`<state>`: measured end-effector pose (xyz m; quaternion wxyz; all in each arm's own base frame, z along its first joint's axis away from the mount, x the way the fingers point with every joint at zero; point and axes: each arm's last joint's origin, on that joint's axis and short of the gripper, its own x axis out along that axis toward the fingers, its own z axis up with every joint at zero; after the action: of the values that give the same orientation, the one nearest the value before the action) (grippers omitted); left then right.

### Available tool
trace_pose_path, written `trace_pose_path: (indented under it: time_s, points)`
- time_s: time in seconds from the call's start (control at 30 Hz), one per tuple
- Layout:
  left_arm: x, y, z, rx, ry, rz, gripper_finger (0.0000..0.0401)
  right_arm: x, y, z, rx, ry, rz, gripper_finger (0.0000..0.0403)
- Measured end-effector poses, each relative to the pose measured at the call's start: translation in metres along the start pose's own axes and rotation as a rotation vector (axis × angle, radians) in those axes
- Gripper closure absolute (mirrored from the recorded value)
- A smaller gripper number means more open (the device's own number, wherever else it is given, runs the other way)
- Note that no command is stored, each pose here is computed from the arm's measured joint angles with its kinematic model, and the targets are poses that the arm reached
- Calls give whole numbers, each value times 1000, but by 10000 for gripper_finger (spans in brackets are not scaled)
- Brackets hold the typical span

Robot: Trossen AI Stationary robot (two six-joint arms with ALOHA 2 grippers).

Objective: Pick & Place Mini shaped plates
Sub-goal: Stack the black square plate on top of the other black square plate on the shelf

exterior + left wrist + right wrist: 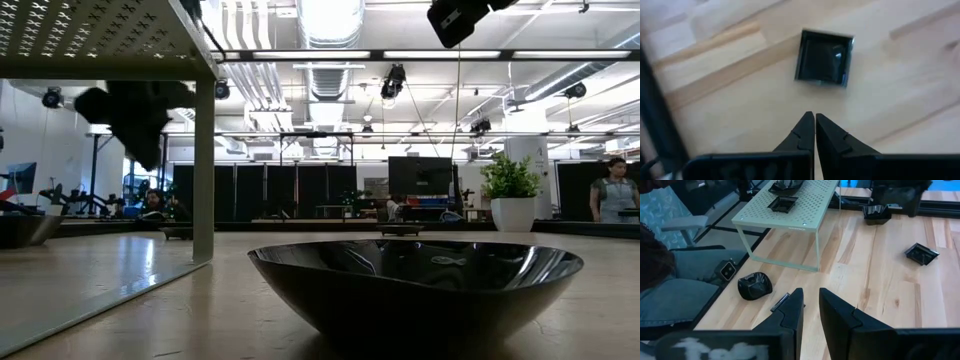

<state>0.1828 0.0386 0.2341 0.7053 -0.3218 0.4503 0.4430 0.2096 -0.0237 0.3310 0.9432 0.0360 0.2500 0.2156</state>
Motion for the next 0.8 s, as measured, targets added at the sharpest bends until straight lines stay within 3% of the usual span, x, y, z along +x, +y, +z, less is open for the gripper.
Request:
trace_pose_path:
  time_s: [0.23, 0.53, 0.8]
  points:
    - [18, -10, 13, 15, -17, -6, 383, 0, 0, 0, 1, -2, 0, 346]
    - [38, -11, 19, 2, 28, 65, 309, 0, 0, 0, 42, -4, -1, 346]
    - [62, -19, 25, 13, 42, 98, 303, 0, 0, 0, 53, -4, 0, 346]
